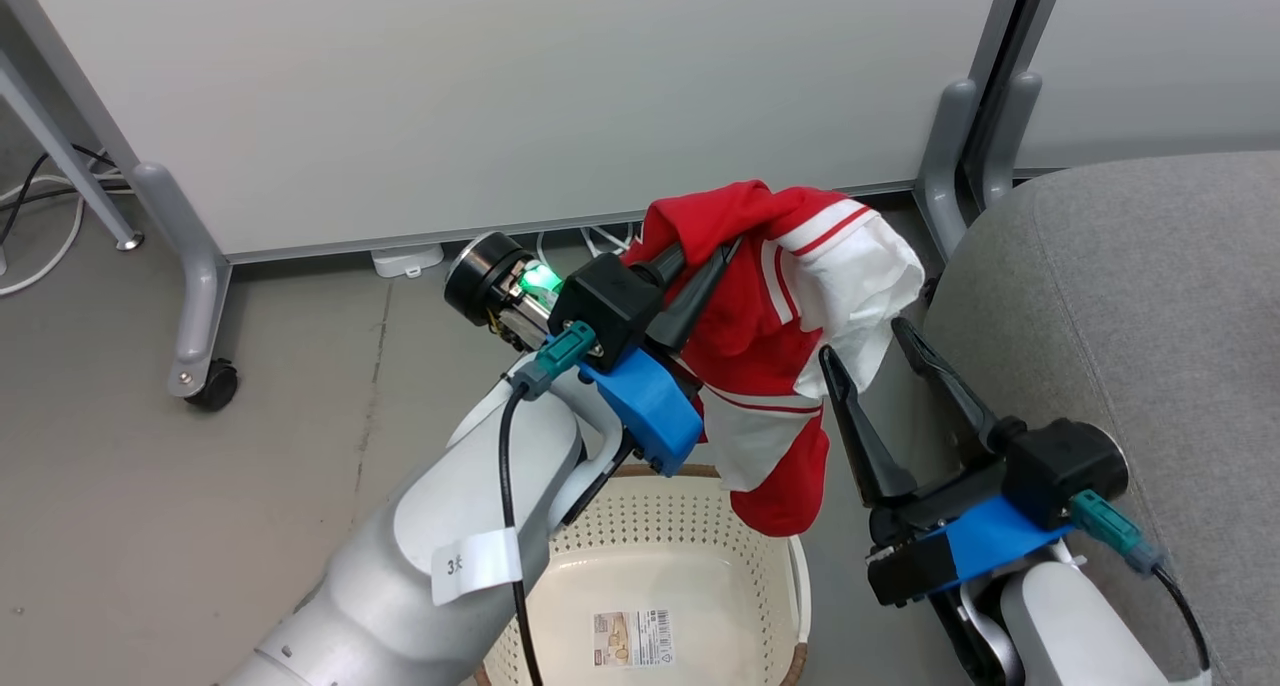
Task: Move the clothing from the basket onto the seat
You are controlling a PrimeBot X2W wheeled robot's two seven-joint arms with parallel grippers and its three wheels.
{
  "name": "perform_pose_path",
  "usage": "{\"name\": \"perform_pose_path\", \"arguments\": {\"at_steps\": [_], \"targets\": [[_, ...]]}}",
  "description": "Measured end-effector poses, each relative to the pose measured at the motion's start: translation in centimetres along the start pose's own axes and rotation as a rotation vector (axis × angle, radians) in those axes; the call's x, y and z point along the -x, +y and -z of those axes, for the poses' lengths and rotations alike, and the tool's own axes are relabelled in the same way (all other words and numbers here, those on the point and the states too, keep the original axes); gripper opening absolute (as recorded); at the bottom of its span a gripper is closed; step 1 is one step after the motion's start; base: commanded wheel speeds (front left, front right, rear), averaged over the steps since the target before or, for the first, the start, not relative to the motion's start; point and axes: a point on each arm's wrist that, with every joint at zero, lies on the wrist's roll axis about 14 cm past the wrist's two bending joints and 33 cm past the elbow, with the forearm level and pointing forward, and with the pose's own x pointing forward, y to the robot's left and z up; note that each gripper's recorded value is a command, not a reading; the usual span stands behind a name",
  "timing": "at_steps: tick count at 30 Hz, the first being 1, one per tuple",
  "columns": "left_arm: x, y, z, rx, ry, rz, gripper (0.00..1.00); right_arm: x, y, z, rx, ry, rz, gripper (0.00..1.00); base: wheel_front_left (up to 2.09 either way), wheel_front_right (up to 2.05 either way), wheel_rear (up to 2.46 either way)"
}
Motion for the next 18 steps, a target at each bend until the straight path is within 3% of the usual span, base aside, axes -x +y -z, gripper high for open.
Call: {"name": "perform_pose_path", "arguments": {"at_steps": [18], "targets": [[-0.4, -0.7, 0.7, 0.006, 0.011, 0.025, 0.0, -4.4, 1.0, 0.1, 0.005, 0.002, -0.048, 1.0, 0.0, 0.0, 0.0]]}}
